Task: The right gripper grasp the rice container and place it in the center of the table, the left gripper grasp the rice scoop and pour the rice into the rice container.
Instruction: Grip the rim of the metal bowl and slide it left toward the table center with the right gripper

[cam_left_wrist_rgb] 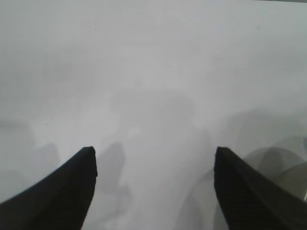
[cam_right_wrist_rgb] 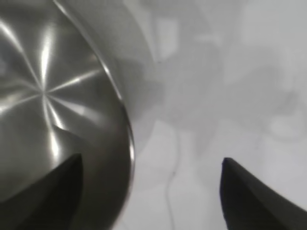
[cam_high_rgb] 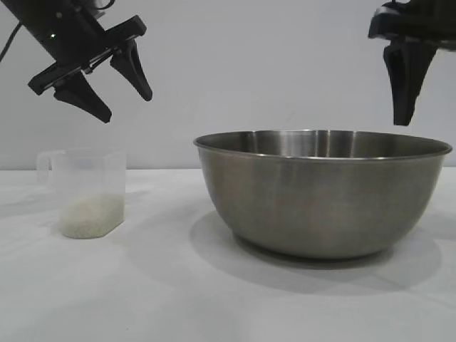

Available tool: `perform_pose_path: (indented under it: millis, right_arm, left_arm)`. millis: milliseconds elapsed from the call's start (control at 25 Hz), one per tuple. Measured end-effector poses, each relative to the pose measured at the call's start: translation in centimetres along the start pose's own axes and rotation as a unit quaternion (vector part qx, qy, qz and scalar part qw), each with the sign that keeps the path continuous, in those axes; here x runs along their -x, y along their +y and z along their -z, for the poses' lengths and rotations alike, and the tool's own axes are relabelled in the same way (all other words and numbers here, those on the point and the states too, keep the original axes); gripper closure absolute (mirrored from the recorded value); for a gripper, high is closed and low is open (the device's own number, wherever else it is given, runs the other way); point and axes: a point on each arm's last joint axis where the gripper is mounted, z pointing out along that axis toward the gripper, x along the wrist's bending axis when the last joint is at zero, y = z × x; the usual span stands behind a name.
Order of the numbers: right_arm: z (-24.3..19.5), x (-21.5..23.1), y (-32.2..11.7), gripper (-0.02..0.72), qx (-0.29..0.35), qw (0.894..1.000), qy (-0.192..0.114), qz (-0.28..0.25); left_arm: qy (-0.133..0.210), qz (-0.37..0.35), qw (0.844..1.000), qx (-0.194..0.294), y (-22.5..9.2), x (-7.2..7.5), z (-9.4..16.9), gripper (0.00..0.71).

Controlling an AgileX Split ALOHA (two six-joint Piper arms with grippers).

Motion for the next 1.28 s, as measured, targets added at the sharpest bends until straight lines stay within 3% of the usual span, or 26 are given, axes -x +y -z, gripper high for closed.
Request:
perform_pose_path:
  millis: [200, 680, 1280]
  right_arm:
    - [-2.0, 0.3, 0.7, 0.280, -0.006, 1.000, 0.002, -0.008]
    - [-2.5, 0.1, 1.2, 0.703, 0.011, 1.000, 0.020, -0.018]
    - [-2.3, -6.5, 1.0, 0.703, 0.004, 0.997, 0.035, 0.063]
  left_arm:
    - [0.000, -0.001, 1.000, 0.000, 0.0, 0.0, 0.0, 0.223]
    - [0.000, -0.001, 1.000, 0.000, 0.0, 0.0, 0.0, 0.223]
    - [0.001, -0.001, 1.000, 0.000, 0.0, 0.0, 0.0, 0.223]
